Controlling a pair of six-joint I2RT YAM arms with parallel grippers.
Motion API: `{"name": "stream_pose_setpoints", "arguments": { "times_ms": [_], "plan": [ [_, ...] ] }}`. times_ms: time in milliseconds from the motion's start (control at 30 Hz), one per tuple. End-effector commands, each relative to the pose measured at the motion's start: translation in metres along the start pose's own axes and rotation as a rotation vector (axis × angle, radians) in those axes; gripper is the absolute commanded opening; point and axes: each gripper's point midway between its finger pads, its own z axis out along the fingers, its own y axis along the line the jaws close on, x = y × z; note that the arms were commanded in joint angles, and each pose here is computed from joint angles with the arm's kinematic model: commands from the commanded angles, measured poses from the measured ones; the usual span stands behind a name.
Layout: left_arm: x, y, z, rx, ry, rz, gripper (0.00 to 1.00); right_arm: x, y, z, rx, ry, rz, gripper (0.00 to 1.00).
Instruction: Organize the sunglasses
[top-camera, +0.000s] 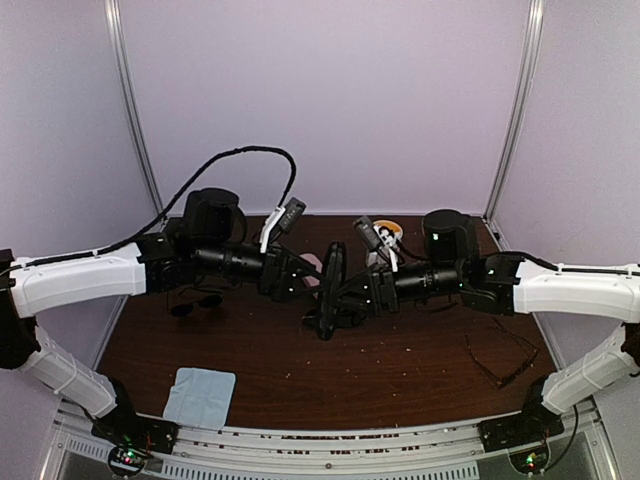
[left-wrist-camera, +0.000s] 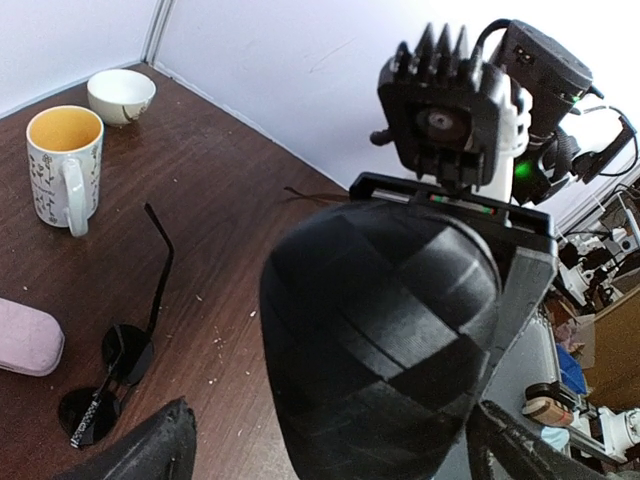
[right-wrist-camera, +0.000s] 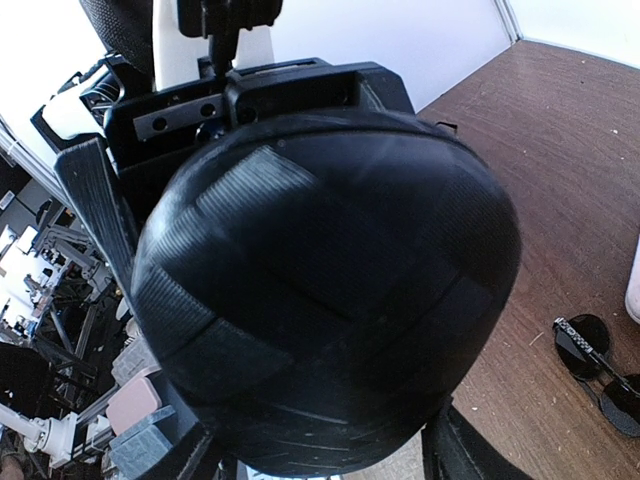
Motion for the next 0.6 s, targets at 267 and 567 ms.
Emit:
{"name": "stream_pose_setpoints", "arguments": {
  "times_ms": [267,567],
  "plan": [
    [-0.006,0.013,0.006,-0.082,-0.004,-0.004,0.96,-0.020,0.022,-0.006,-0.036,-0.056,-0.083,0.09],
    [0.002,0.019,-0.001,-0.086,0.005,-0.004,0.92,-0.023,0.040,-0.018,-0.110,-0.102,-0.119,0.06]
  ]
}}
